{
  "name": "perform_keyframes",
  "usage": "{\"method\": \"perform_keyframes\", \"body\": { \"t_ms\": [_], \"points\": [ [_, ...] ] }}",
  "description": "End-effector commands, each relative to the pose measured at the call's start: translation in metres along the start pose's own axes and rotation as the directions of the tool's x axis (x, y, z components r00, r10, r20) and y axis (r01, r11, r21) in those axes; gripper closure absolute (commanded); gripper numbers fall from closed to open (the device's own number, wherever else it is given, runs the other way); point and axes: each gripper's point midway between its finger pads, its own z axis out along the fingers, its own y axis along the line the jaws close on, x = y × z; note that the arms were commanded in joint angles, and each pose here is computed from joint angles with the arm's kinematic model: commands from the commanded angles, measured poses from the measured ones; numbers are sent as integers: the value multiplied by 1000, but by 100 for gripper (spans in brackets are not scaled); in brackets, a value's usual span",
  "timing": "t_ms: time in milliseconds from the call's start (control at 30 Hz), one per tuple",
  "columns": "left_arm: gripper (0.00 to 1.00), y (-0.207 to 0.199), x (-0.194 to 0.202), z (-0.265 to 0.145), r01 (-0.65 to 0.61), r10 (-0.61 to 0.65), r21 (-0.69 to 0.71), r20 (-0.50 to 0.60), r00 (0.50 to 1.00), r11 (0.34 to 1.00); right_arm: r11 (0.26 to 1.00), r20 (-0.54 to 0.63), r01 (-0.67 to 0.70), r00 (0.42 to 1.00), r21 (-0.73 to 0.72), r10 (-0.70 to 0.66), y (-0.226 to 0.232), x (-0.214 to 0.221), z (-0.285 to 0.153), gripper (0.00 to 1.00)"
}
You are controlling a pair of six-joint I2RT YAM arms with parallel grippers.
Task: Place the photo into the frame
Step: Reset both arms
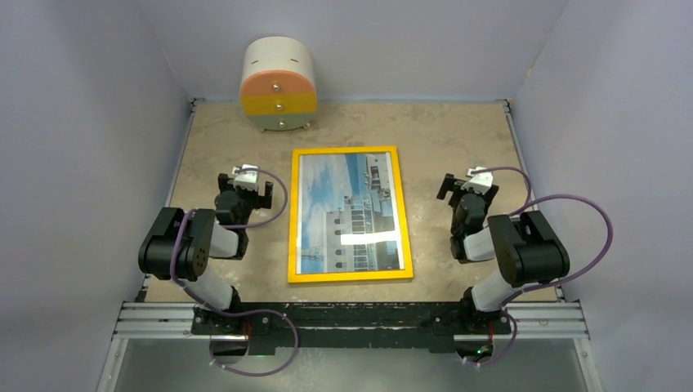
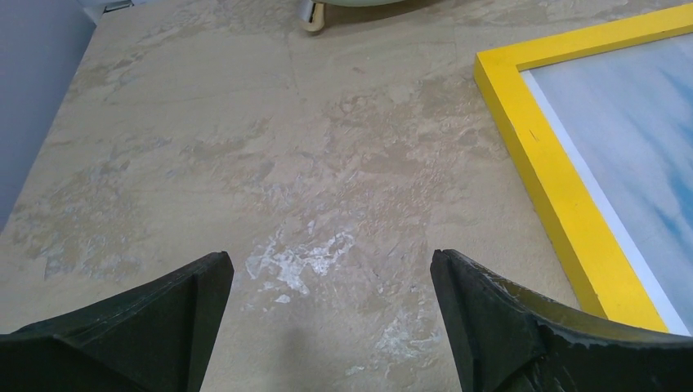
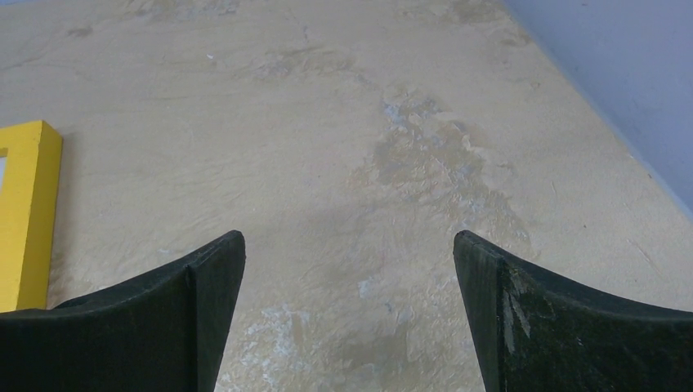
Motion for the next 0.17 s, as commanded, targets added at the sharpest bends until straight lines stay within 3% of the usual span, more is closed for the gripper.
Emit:
{"method": "perform_keyframes", "body": {
  "t_ms": [0, 133],
  "points": [
    [0, 4, -12, 5, 20, -19, -31, 34, 999, 999, 1000, 46, -20, 999, -14, 21, 4, -14, 2, 1],
    [0, 3, -11, 4, 21, -20, -33, 34, 999, 999, 1000, 47, -20, 999, -15, 21, 4, -14, 2, 1]
  ]
}}
